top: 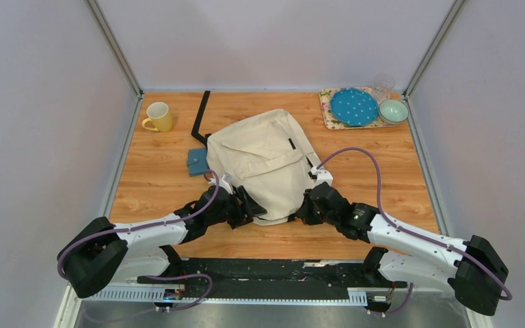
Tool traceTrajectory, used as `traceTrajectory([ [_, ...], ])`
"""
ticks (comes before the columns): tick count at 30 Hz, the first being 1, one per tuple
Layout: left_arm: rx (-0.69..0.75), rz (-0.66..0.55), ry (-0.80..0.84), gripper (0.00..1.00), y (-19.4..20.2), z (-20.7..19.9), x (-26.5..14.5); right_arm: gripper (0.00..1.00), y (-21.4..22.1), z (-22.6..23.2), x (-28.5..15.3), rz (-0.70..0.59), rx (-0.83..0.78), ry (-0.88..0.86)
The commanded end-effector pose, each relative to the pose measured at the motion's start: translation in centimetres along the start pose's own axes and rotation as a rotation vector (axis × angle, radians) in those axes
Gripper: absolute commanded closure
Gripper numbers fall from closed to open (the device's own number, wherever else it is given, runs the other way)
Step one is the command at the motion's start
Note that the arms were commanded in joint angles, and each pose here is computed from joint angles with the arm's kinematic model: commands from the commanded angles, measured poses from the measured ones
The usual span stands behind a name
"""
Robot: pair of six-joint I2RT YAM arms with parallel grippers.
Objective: Pack the student bag
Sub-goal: Zip the student bag at the center of the board.
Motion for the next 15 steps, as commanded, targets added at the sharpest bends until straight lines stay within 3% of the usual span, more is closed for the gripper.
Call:
traceTrajectory([
  [1,0.014,-0.085,0.077,0.25,-1.6,-1.9,0.7,1.0,-0.7,1.4,-0.4,-0.034,0.018,-0.069],
  [2,0.021,-0.092,0.073,0.28,-1.6,-1.7,0.8,1.0,-0.6,1.3,-0.5,-0.034,0.019,-0.068],
  [5,0.032,-0.082,0.047,0.58,-1.2,-0.8,0.8,1.0,-0.5,0.8,-0.6,-0.039,0.018,-0.046],
  [6,0.033,-0.081,0.044,0.78,-1.1,-0.5,0.7,1.0,-0.5,0.7,-0.6,-0.044,0.019,-0.037],
  [8,0.038,-0.062,0.022,0.96,-0.6,0.5,0.5,1.0,-0.6,0.3,-0.6,-0.06,0.02,-0.013],
  [9,0.036,-0.067,0.017,1.0,-0.7,0.7,0.2,1.0,-0.7,0.2,-0.6,-0.066,0.018,-0.003],
  [15,0.075,-0.074,-0.067,1.0,-0.1,3.5,-1.4,1.0,-1.5,-0.5,-0.2,-0.11,0.014,0.077],
])
Point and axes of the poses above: each gripper's point midway between its finger pads, its own x axis out along the fingers, its own z axis along the line the jaws close on, y = z × x, the point moved 7 cm from there along -x, back along the fingers, and after that the axes turned 12 degrees about x, right-handed, at the moved point
